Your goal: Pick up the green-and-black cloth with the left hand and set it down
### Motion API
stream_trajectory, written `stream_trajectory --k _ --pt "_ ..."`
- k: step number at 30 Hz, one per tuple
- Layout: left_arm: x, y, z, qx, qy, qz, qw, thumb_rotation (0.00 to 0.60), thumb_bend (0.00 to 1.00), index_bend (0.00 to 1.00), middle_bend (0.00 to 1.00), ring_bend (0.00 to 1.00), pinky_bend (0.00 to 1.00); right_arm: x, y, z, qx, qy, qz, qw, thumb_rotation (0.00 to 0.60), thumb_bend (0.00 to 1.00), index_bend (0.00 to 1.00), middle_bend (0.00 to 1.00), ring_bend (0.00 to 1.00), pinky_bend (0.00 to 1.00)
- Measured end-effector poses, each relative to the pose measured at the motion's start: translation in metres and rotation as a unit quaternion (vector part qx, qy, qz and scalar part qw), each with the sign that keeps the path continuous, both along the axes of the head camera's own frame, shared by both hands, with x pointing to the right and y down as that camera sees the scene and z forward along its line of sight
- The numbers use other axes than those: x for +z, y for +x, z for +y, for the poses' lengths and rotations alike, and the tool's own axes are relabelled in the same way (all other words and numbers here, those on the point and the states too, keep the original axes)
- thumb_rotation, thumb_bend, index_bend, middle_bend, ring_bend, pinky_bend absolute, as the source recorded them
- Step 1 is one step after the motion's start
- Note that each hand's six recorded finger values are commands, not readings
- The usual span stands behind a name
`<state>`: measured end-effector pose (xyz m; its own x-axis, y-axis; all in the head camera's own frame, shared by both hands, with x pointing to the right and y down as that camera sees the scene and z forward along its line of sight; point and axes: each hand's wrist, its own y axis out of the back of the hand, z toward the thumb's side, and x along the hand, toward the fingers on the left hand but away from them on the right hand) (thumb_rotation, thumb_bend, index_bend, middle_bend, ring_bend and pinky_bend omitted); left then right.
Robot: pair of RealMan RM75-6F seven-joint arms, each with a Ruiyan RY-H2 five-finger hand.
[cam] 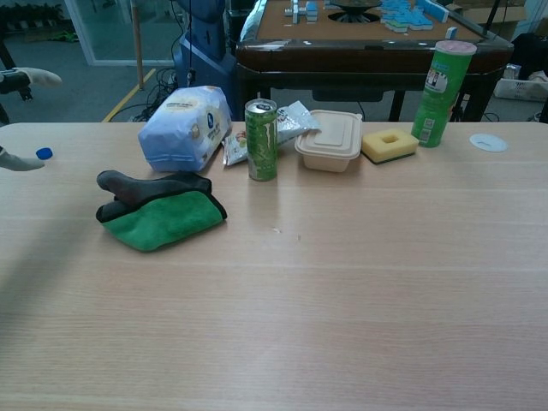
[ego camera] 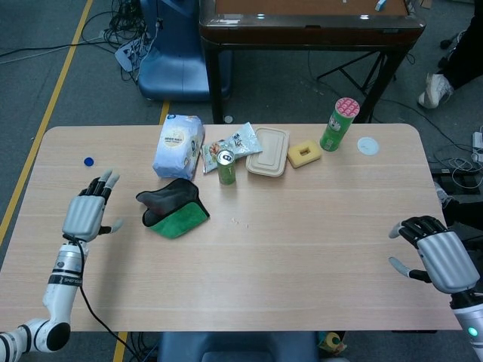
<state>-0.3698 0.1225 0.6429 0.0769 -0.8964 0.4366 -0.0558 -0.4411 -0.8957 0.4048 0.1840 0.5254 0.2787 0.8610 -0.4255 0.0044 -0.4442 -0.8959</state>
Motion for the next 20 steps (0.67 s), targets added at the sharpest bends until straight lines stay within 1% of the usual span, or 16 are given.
stream_trajectory --k 3,10,16,20 --pt "-0.016 -0.02 0.017 -0.018 0.012 -0.009 0.9997 0.6 0.17 0.09 0.04 0.1 0.28 0.002 -0.001 0.0 -0.005 -0.002 -0.003 1.0 0.6 0.3 0.43 0.38 0.28 0.25" --pt "-0.058 -0.066 0.069 -0.058 0.029 -0.038 0.9972 0.6 0.17 0.12 0.05 0.1 0.28 0.008 -0.005 -0.001 -0.015 -0.007 -0.008 0.9998 0.6 0.3 0.43 0.38 0.28 0.25" --pt "-0.084 -0.085 0.105 -0.08 0.035 -0.048 0.9951 0.6 0.17 0.13 0.05 0.1 0.28 0.012 -0.01 0.0 -0.024 -0.011 -0.013 0.9996 0.6 0.3 0.43 0.38 0.28 0.25" --pt "-0.094 -0.086 0.119 -0.079 0.041 -0.049 0.9948 0.6 0.17 0.15 0.06 0.1 0.28 0.013 -0.013 0.001 -0.028 -0.011 -0.016 0.9994 0.6 0.3 0.43 0.38 0.28 0.25"
